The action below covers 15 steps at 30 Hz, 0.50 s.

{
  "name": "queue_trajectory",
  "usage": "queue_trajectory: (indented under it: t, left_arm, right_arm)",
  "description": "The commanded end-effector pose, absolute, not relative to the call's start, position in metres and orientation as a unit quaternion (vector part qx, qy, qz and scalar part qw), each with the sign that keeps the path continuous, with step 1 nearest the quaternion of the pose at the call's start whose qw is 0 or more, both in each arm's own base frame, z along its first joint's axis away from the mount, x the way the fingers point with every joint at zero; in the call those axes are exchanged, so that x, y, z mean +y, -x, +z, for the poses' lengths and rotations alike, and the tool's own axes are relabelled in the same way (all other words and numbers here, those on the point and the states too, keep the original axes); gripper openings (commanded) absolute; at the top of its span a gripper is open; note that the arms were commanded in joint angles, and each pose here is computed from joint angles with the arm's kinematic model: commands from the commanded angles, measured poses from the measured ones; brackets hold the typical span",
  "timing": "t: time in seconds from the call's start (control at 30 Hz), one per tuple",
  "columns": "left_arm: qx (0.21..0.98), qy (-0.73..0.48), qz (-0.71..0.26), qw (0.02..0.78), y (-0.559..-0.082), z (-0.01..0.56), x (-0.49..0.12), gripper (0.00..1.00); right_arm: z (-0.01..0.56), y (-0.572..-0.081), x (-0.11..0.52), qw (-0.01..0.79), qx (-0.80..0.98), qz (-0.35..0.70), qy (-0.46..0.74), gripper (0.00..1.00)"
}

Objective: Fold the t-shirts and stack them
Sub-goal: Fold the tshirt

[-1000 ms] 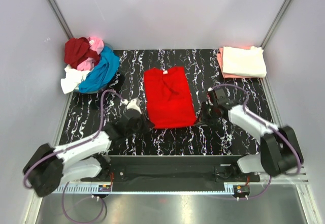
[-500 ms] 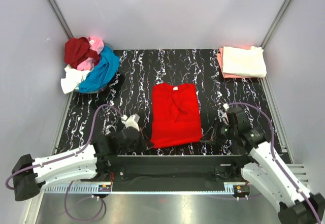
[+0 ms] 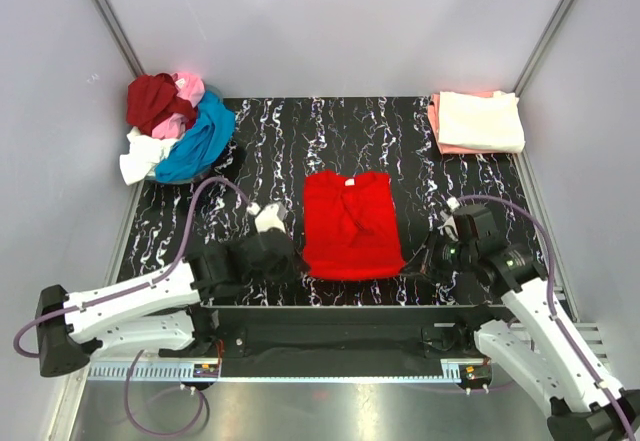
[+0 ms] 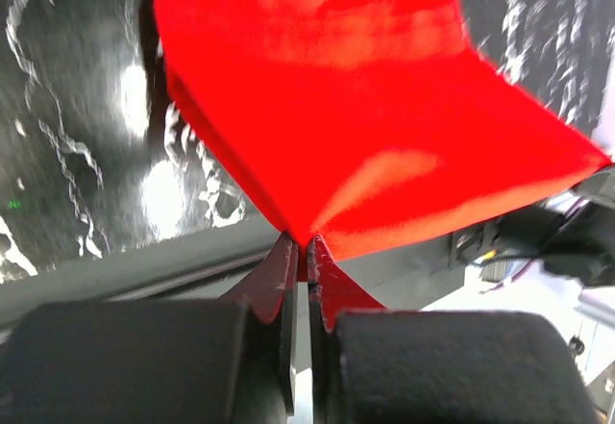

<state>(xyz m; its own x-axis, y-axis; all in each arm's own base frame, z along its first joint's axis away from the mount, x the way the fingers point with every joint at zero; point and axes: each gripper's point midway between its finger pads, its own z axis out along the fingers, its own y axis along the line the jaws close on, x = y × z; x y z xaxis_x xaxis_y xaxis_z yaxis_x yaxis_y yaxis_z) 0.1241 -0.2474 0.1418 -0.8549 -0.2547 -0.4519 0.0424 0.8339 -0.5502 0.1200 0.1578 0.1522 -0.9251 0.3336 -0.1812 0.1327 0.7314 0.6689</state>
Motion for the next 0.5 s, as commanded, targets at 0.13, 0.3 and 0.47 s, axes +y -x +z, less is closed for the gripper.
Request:
queue_trajectory:
  t: [0.13, 0.3, 0.47]
  left_arm:
    - [0.918, 0.038, -0.255, 0.301, -0.174, 0.172, -0.241, 0.04]
    - [0.916, 0.036, -0.256, 0.307, -0.204, 0.185, -0.24, 0.04]
    - [0.917, 0.036, -0.253, 0.306, -0.233, 0.192, -0.242, 0.03]
  right_arm:
    - [0.181, -0.162, 0.15, 0.207, 0.929, 0.288, -0.103, 0.0]
    - [0.185, -0.188, 0.151, 0.217, 0.935, 0.262, -0.099, 0.0]
    - [0.193, -0.214, 0.152, 0.235, 0.938, 0.24, -0.09, 0.0]
